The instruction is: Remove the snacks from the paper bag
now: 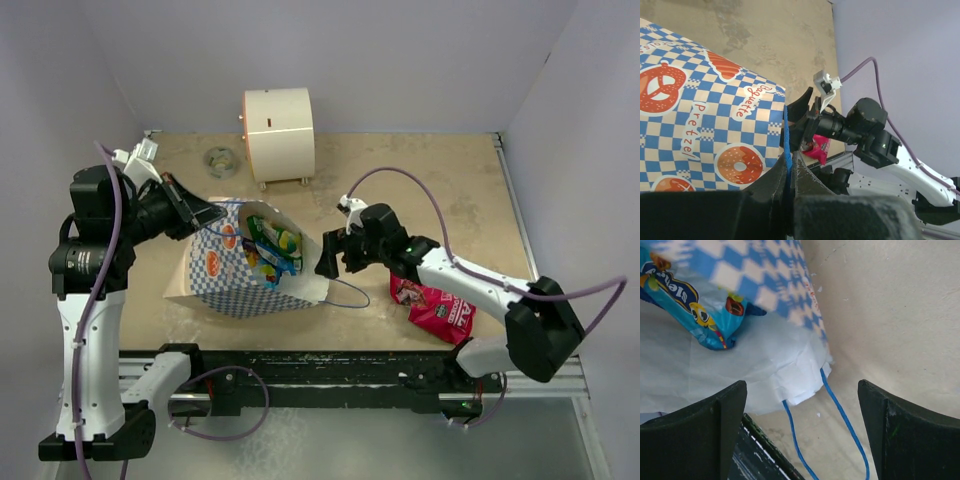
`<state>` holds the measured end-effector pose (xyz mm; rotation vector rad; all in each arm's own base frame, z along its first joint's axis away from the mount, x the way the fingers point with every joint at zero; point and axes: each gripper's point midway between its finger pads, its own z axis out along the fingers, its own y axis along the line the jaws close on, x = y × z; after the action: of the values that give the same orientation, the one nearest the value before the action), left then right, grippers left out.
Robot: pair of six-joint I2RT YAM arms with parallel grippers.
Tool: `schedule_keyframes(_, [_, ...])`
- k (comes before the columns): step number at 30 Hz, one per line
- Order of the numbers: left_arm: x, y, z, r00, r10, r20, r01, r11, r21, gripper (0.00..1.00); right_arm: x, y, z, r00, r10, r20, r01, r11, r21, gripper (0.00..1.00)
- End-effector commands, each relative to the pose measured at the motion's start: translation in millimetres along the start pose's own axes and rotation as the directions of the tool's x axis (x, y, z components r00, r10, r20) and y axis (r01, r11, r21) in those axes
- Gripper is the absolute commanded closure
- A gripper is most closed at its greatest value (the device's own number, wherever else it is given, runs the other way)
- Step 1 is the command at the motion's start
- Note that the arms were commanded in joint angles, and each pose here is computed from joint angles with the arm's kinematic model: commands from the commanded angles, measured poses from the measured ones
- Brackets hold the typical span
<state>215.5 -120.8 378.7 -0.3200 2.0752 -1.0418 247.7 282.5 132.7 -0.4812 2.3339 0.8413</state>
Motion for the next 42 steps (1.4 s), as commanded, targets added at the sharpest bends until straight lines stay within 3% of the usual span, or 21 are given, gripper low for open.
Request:
schedule_keyframes(1, [-16, -1, -7, 0.996, 0.049, 0.069, -0.045, 0.998, -0.053, 1.0, -15, 14, 21, 0.993, 0.005, 0.115, 0.007, 0.994, -0.106, 0.09])
schedule_keyframes(7, [-25, -6, -5, 0.995, 0.067, 0.08, -0.064, 0.997, -0.047, 1.0, 3, -4, 52, 0.989, 0.11, 0.101, -0.107, 0.994, -0.031, 0.25])
schedule_keyframes(12, [-27, -12, -5, 0.992, 0.119, 0.046, -0.117, 0.993, -0.033, 1.0, 12, 13, 69, 0.987, 0.142, 0.07, -0.137, 0.988, -0.073, 0.4])
schedule_keyframes(14, [-27, -15, -7, 0.991, 0.132, 0.033, -0.131, 0.991, -0.029, 1.0, 15, 21, 71, 0.982, 0.182, 0.055, -0.178, 0.982, -0.059, 0.51])
schedule_keyframes(19, [-23, -11, -11, 0.992, 0.123, 0.026, -0.122, 0.991, -0.053, 1.0, 23, 47, 65, 0.962, 0.269, 0.043, -0.269, 0.963, -0.01, 0.92])
schedule_keyframes(21, [-20, -8, -12, 0.992, 0.124, 0.022, -0.123, 0.99, -0.065, 1.0, 20, 59, 58, 0.955, 0.294, 0.04, -0.295, 0.956, 0.01, 1.0])
schedule_keyframes(26, [-8, -3, -17, 0.994, 0.111, 0.019, -0.109, 0.992, -0.068, 1.0, 12, 108, 42, 0.948, 0.318, 0.031, -0.314, 0.946, -0.083, 1.0])
schedule_keyframes(30, [-10, -8, -22, 0.995, 0.087, 0.041, -0.084, 0.994, -0.069, 1.0, 5, 141, 29, 0.972, 0.23, 0.052, -0.219, 0.962, -0.161, 1.0])
schedule_keyframes(35, [-30, -14, -26, 0.989, 0.077, 0.125, -0.065, 0.993, -0.095, 1.0, -10, 136, 14, 0.992, 0.043, 0.121, -0.029, 0.993, -0.115, 0.95])
schedule_keyframes(42, [-50, -17, -26, 0.977, 0.015, 0.213, 0.009, 0.994, -0.112, 1.0, 9, 112, 14, 0.995, -0.029, 0.096, 0.034, 0.998, -0.051, 0.79])
